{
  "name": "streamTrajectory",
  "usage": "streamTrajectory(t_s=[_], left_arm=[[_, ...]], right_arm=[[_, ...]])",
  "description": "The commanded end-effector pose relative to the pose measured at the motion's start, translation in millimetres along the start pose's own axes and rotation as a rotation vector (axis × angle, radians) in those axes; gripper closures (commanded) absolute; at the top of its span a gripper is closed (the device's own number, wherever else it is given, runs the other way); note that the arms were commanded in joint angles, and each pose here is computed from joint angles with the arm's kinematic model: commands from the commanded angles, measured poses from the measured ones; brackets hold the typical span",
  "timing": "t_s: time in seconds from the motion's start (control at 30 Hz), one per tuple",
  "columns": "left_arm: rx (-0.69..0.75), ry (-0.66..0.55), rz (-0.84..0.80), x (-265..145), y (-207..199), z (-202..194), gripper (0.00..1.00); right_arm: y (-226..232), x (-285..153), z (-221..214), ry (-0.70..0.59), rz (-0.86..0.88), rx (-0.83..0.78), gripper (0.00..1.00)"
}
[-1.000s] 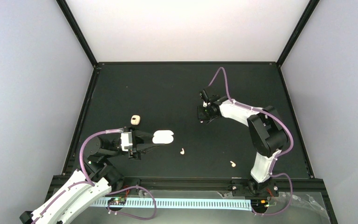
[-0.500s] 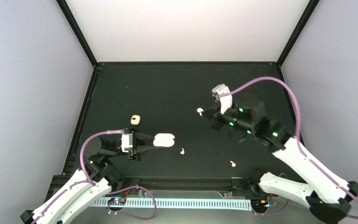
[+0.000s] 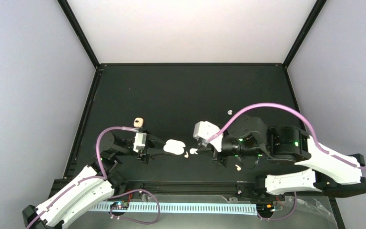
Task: Insert the wireless bluetooth earbuds into the charging case
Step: Place the earbud in the charging case.
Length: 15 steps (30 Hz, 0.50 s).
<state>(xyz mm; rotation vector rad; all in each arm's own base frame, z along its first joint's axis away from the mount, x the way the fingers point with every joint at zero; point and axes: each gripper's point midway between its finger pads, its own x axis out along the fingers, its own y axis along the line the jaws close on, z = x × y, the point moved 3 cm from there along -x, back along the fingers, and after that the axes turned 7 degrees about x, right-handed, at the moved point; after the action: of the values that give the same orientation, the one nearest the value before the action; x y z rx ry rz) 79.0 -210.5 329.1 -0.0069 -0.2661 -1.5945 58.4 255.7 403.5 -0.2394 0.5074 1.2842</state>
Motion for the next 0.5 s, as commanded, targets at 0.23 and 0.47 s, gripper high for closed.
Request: streamTrajectory(t_s=[0.23,0.47], left_arm=[[0.009,-0.025,-0.093,5,-9,14,0.98],[0.010,-0.019,-0.095,5,-9,11,0.98]], right_arm=[[10,25,-1,0.061,-0.007,-0.116,0.99],[18,43,4,0.066,0.031,-0.140,0.99]])
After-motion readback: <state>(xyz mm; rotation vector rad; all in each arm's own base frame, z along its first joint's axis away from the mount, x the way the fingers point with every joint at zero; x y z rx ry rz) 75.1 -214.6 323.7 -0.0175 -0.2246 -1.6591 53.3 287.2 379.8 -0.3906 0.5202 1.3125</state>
